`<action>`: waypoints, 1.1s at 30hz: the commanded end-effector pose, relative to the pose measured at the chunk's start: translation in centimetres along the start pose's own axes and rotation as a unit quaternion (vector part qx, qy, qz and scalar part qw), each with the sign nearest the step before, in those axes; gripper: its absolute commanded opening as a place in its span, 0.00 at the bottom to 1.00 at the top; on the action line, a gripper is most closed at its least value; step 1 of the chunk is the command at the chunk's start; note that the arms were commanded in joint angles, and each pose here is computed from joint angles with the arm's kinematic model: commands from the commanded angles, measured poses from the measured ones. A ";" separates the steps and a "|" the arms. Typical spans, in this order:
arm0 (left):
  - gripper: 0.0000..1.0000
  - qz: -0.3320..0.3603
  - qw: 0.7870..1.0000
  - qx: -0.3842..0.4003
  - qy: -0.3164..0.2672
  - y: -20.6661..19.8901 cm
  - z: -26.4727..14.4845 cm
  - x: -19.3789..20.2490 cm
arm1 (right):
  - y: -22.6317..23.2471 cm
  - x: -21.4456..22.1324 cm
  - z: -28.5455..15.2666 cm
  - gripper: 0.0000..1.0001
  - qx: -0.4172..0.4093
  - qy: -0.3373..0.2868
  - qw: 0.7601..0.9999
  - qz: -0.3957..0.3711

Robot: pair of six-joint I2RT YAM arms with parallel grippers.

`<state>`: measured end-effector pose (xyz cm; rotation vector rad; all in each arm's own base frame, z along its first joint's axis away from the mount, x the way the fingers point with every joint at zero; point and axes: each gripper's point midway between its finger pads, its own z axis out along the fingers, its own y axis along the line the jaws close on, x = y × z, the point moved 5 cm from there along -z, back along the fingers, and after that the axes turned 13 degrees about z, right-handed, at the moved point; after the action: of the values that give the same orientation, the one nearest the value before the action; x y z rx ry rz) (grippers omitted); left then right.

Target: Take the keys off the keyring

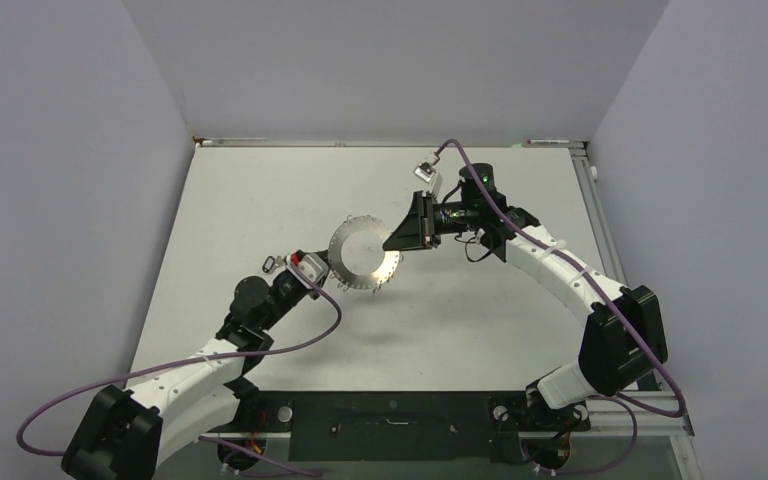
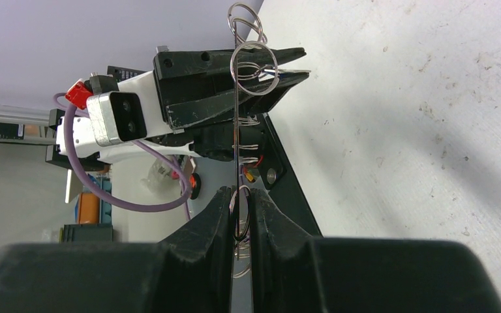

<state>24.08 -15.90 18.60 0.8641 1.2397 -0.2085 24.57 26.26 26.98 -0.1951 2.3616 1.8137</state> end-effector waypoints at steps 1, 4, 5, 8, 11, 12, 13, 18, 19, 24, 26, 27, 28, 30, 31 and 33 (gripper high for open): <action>0.12 0.006 1.000 -0.002 -0.030 0.4 0.3 -1.5 | 2.6 -0.1 -1.2 0.05 -0.036 -0.012 0.998 -0.047; 0.06 0.005 1.000 0.008 -0.019 0.1 -0.1 -1.2 | 2.9 -0.5 -1.5 0.05 -0.039 -0.018 0.998 -0.052; 0.06 0.004 1.000 0.013 -0.018 -0.1 -0.3 -1.1 | 3.0 -0.6 -1.6 0.05 -0.040 -0.019 0.998 -0.054; 0.19 -0.001 0.999 0.035 -0.012 -0.8 -0.7 -0.9 | 3.3 -0.7 -1.7 0.05 -0.042 -0.021 0.997 -0.056; 0.26 -0.005 0.999 0.046 -0.009 -1.1 -0.7 -0.8 | 3.3 -0.6 -1.7 0.05 -0.047 -0.019 0.997 -0.050; 0.26 -0.006 0.999 0.047 -0.007 -1.2 -0.6 -0.7 | 3.4 -0.6 -1.7 0.05 -0.048 -0.019 0.997 -0.050; 0.26 -0.006 0.999 0.049 -0.006 -1.2 -0.6 -0.6 | 3.3 -0.6 -1.7 0.05 -0.048 -0.019 0.997 -0.049; 0.17 -0.006 0.999 0.050 -0.009 -0.9 -0.2 -0.8 | 3.5 -0.5 -1.7 0.05 -0.050 -0.017 0.997 -0.049; 0.17 -0.006 0.999 0.050 -0.011 -0.9 -0.1 -0.9 | 3.4 -0.5 -1.7 0.05 -0.050 -0.017 0.997 -0.049; 0.50 -0.009 0.998 0.051 -0.020 -0.8 0.0 -1.4 | 3.4 -0.5 -1.7 0.05 -0.050 -0.017 0.997 -0.048; 0.53 -0.010 0.998 0.054 -0.021 -0.9 0.0 -1.3 | 3.5 -0.4 -1.7 0.05 -0.051 -0.016 0.997 -0.049; 0.54 -0.010 0.998 0.054 -0.022 -0.9 0.0 -1.4 | 3.4 -0.4 -1.7 0.05 -0.050 -0.016 0.997 -0.048; 0.55 -0.010 0.998 0.053 -0.023 -0.9 0.0 -1.4 | 3.5 -0.3 -1.7 0.05 -0.051 -0.016 0.997 -0.048; 0.56 -0.011 0.998 0.051 -0.024 -0.8 0.1 -1.5 | 3.4 -0.3 -1.7 0.05 -0.051 -0.016 0.997 -0.048; 0.57 -0.012 0.999 0.047 -0.024 -0.7 0.2 -1.5 | 3.4 -0.3 -1.7 0.05 -0.051 -0.016 0.997 -0.047; 0.59 -0.016 0.999 0.033 -0.023 -0.2 0.5 -1.6 | 3.4 -0.3 -1.7 0.05 -0.051 -0.016 0.997 -0.046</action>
<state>22.76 -16.57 17.23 0.9550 1.2727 -0.3043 24.84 25.81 28.02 -0.1904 2.3190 1.8478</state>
